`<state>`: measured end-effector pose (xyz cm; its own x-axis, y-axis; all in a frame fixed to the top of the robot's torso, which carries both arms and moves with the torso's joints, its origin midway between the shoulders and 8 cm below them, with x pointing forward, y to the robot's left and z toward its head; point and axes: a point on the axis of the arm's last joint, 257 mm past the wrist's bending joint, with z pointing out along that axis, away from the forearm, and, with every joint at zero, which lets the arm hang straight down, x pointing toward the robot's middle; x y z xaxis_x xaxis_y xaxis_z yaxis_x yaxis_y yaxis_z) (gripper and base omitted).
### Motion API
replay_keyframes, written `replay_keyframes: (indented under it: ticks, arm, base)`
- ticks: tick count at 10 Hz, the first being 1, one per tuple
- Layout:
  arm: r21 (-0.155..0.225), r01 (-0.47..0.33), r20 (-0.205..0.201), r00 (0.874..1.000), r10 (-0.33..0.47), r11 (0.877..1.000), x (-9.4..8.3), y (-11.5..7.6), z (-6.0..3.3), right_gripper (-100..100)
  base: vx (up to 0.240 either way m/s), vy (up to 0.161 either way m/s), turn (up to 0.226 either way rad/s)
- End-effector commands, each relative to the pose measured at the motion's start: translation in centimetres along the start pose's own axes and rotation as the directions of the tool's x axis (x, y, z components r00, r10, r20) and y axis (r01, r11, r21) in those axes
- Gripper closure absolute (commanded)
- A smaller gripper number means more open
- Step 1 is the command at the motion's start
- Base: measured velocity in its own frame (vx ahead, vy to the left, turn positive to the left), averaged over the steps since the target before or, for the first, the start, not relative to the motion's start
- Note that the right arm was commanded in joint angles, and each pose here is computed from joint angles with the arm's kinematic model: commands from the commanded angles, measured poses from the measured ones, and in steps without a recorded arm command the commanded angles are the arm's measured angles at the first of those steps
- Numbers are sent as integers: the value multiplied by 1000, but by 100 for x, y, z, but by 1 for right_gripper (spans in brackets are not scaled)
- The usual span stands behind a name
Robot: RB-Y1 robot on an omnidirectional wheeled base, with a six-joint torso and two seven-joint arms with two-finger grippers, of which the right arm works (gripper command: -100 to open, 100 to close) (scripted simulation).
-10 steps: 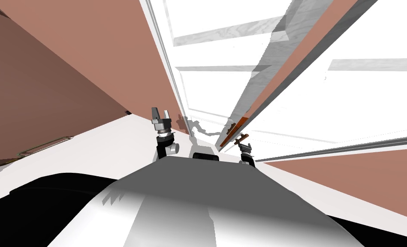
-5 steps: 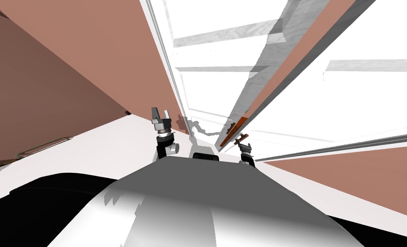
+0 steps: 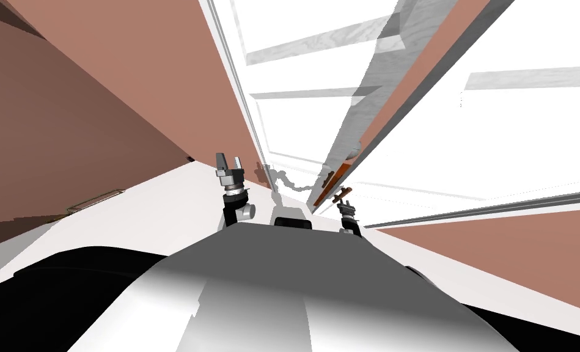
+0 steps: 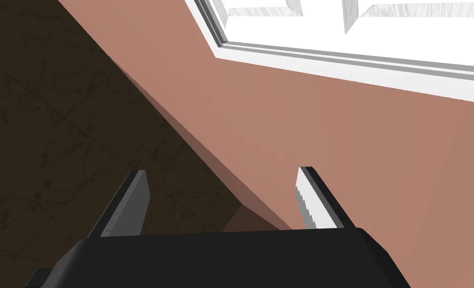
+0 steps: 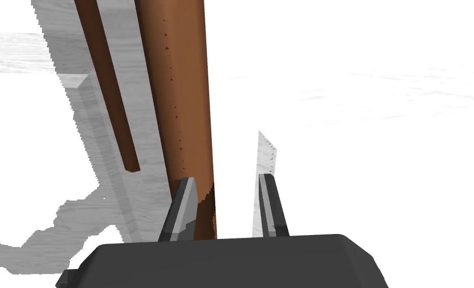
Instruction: Pull the door open
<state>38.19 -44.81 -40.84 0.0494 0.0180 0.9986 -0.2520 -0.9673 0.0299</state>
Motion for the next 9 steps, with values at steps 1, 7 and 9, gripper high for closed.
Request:
replay_keyframes:
  ticks: [1, 7, 9]
  arm:
    - [43, 5, -2, 1000, -5, 999, 5, -23, -47, 100]
    - [99, -16, -34, 999, 19, 995, 134, -125, -39, -100]
    - [73, -6, -13, 1000, 7, 997, 47, -73, -67, -100]
  base:
    - [-245, -127, 87]
    - [-151, 40, 34]
    - [118, -63, -22]
